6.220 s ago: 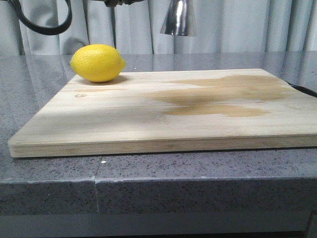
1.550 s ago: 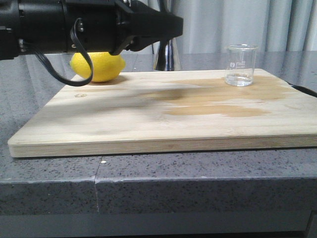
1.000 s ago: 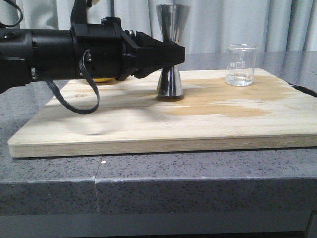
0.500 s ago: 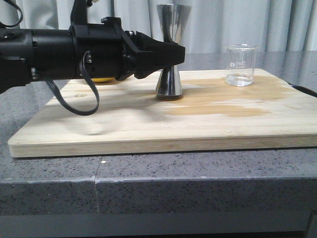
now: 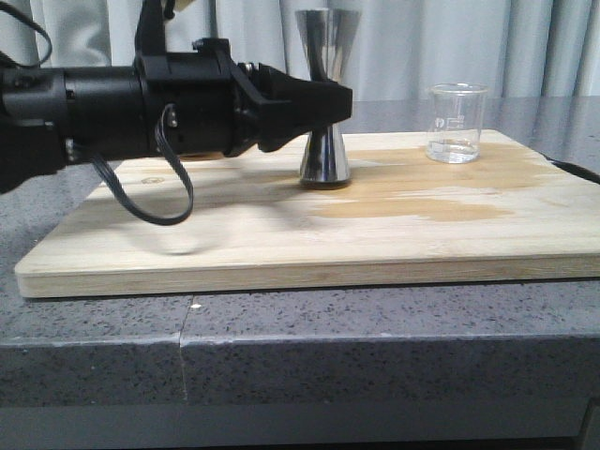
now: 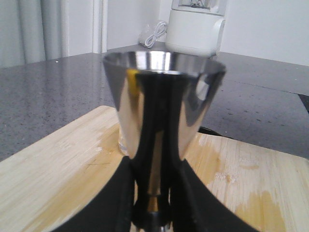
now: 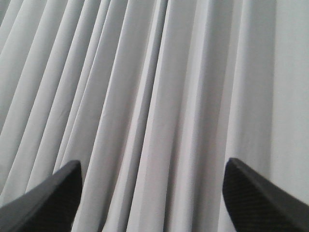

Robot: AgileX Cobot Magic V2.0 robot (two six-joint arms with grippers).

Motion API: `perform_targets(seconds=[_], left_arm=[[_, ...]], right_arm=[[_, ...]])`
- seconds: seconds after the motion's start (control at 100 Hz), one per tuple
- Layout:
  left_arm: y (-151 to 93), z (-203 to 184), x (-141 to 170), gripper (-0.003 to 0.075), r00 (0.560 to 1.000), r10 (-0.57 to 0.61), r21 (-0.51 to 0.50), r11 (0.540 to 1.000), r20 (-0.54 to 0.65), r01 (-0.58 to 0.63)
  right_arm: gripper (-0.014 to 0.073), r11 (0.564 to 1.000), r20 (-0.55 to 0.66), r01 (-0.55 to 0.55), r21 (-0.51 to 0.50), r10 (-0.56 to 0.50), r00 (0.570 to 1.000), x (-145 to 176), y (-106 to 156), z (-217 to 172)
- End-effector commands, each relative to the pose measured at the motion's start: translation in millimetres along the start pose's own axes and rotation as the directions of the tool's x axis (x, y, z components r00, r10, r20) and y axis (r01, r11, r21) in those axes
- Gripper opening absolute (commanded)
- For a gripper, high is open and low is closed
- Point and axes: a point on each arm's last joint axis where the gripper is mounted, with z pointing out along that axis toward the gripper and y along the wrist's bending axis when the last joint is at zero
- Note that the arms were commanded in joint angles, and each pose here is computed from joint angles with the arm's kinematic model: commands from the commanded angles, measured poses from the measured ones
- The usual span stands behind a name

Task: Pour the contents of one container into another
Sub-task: 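Open the left gripper and pull it back from the jigger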

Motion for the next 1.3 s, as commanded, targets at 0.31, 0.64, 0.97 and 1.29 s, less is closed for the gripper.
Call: perform_targets(seconds=[0.31,0.64,0.97,1.29], left_arm=[[-1.4,0.4,-28.3,-0.0019,0.987,0.022,0.024,0.999,0.161,-0.027],[-2.7,0.5,-27.4,-0.0019,0.988,0.029,0.038,0.999,0.151,-0.035],[-3.9,0.9,-26.7,0.0064,0.989,0.033,0.046,0.998,0.145,-0.04],[-5.0,0.8,-27.2,0.019,0.988,0.035,0.058,0.997,0.151,-0.044]], right_arm=[[0.0542,1.0,0.124,0.012,0.015,-0.014,0.992,-21.8,-4.2,4.4],[0.0541,1.0,0.124,0.012,0.015,-0.014,0.992,-21.8,-4.2,4.4],[0.0541,1.0,0.124,0.012,0.015,-0.014,0.992,-21.8,-4.2,4.4],[0.0541,1.0,0.124,0.012,0.015,-0.014,0.992,-21.8,-4.2,4.4]])
